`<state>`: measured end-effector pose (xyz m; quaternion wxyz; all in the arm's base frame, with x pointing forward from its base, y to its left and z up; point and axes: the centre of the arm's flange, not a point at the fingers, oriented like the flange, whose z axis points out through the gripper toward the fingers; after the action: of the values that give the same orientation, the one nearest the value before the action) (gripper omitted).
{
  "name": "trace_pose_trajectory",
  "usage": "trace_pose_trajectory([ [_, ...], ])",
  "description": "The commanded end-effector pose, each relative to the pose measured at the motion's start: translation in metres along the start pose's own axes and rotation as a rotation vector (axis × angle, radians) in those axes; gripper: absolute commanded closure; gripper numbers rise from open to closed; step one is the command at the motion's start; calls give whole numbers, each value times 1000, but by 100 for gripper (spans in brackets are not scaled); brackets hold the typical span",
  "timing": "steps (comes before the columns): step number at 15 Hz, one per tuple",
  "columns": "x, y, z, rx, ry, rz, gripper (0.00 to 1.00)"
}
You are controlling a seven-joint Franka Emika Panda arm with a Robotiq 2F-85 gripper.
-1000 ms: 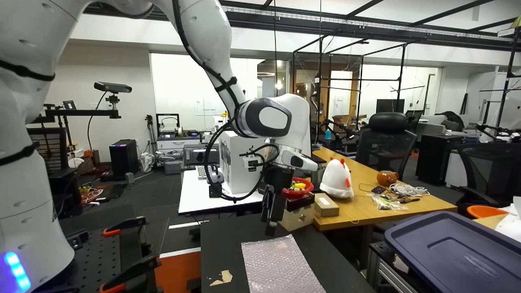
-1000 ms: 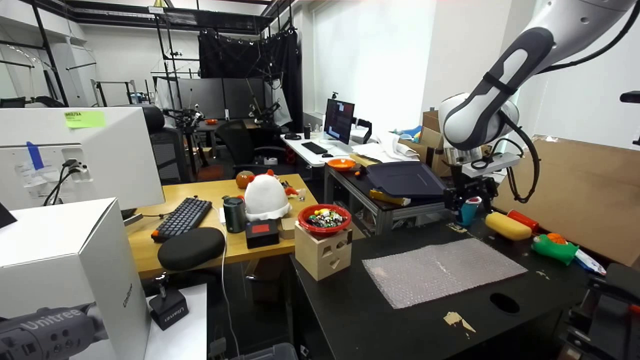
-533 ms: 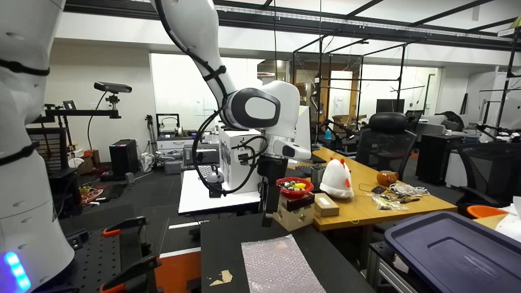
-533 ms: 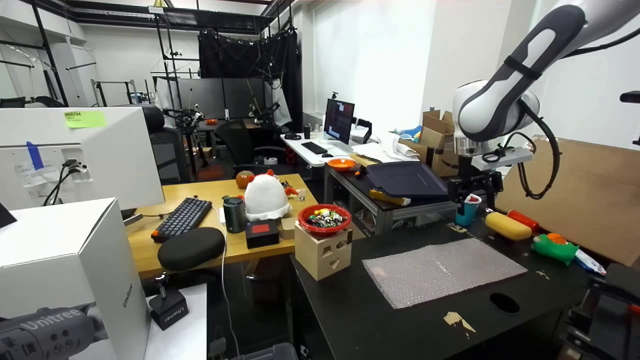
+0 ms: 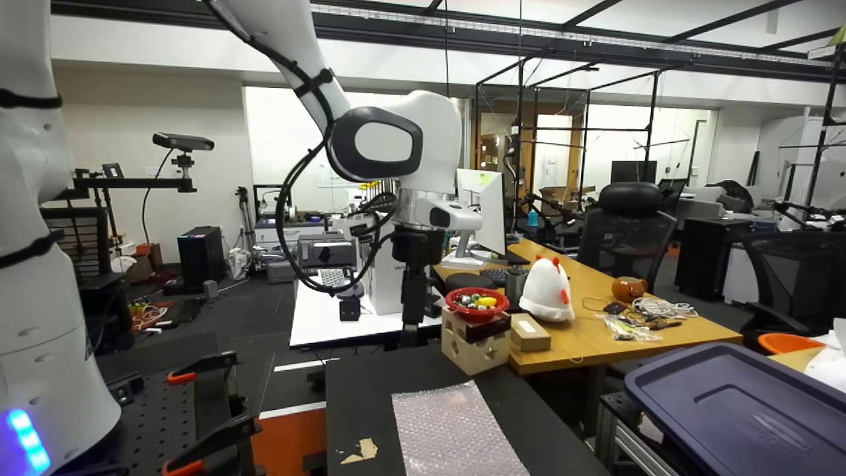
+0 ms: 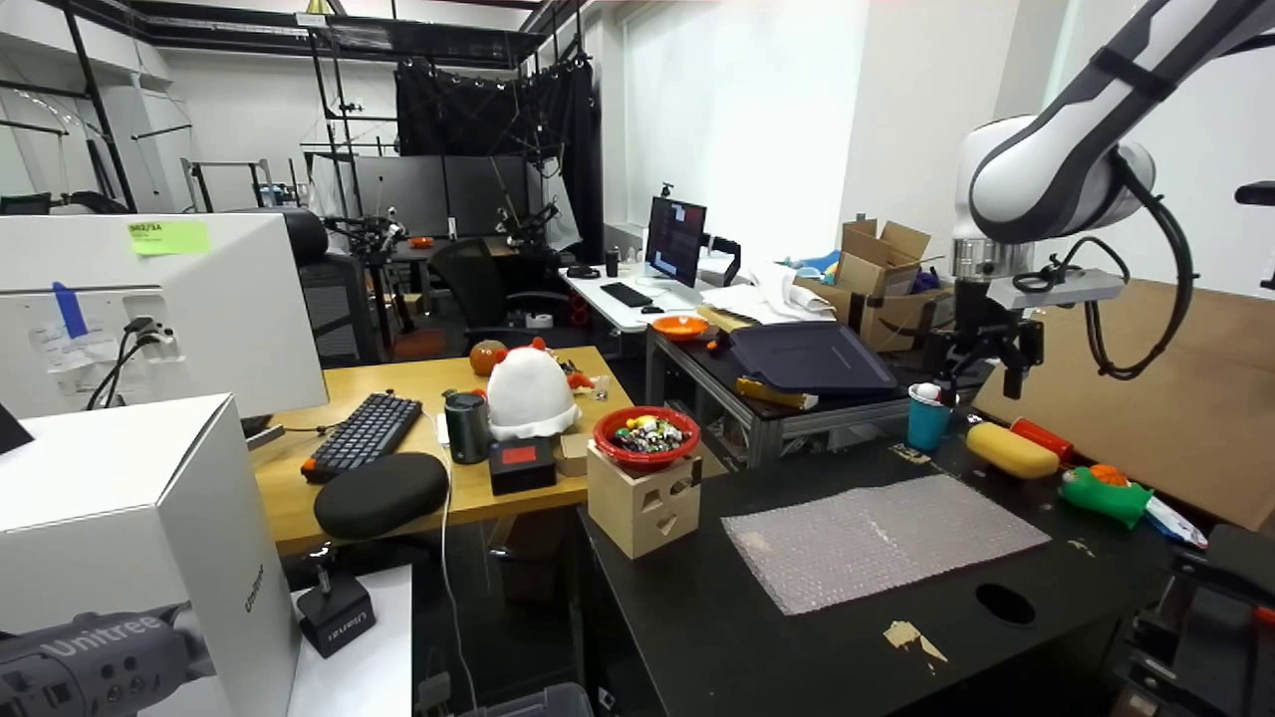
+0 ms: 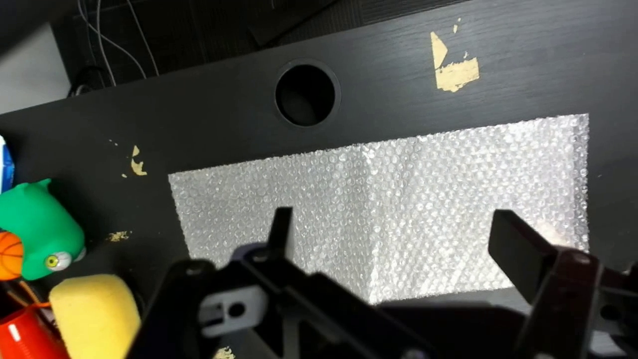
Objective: Unfold the plastic once.
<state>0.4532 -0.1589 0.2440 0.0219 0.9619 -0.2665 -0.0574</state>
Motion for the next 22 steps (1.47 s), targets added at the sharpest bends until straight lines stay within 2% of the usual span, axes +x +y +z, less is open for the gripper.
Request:
trace_pose_trajectory([
  [1,-27,1,-31,46,-16,-27,0],
  [6,-56,20,-60,78,37,-153,0],
  [9,-84,53,-67,65,68,-237,0],
  [13,-120,109,-71,88,72,-311,0],
  [15,-127,132,-68,106,70,-333,0],
  [17,-131,145,-63,137,59,-287,0],
  [18,-116,133,-59,122,61,-294,0],
  [22,-117,135,-59,125,60,-291,0],
])
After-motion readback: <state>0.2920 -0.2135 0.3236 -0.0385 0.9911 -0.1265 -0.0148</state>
